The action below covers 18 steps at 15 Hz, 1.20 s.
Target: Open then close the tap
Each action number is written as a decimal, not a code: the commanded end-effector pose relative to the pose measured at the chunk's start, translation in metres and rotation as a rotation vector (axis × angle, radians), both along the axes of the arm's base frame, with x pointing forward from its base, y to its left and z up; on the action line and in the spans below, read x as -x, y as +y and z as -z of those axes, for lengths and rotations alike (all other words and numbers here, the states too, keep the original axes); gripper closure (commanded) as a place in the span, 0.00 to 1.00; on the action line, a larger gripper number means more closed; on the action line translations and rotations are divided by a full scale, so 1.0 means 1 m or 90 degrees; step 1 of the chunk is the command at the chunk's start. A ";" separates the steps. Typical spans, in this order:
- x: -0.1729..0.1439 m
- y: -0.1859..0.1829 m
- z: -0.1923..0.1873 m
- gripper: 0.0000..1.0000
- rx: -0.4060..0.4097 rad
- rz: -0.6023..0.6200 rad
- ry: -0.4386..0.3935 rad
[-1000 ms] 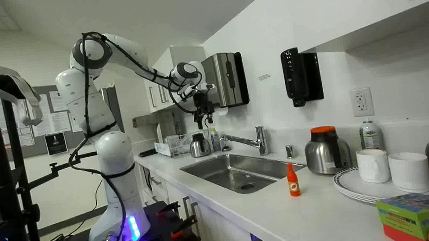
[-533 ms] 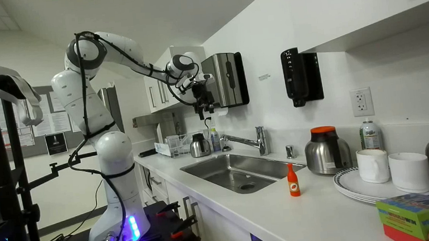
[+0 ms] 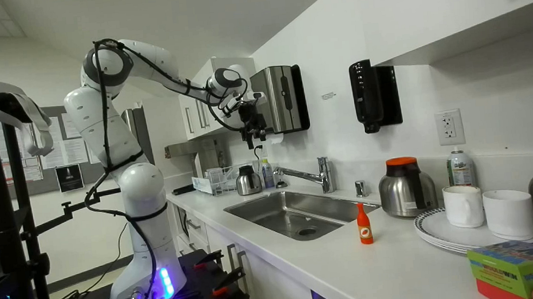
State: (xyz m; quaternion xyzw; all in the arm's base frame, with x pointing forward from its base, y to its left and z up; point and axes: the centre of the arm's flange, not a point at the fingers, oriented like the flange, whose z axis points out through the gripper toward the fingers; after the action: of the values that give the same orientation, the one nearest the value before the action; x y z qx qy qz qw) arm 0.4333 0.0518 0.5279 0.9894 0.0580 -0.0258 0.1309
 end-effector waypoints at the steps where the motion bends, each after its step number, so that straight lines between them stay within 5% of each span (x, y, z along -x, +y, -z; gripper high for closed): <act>1: 0.000 0.000 0.000 0.00 0.000 0.000 0.000; 7: -0.018 0.000 0.002 0.00 0.016 -0.013 -0.004; 18: -0.107 -0.016 -0.013 0.00 0.020 -0.062 -0.047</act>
State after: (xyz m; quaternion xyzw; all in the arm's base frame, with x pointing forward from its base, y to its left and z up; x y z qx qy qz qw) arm 0.5066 0.0415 0.5081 0.9850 0.0859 -0.0098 0.1497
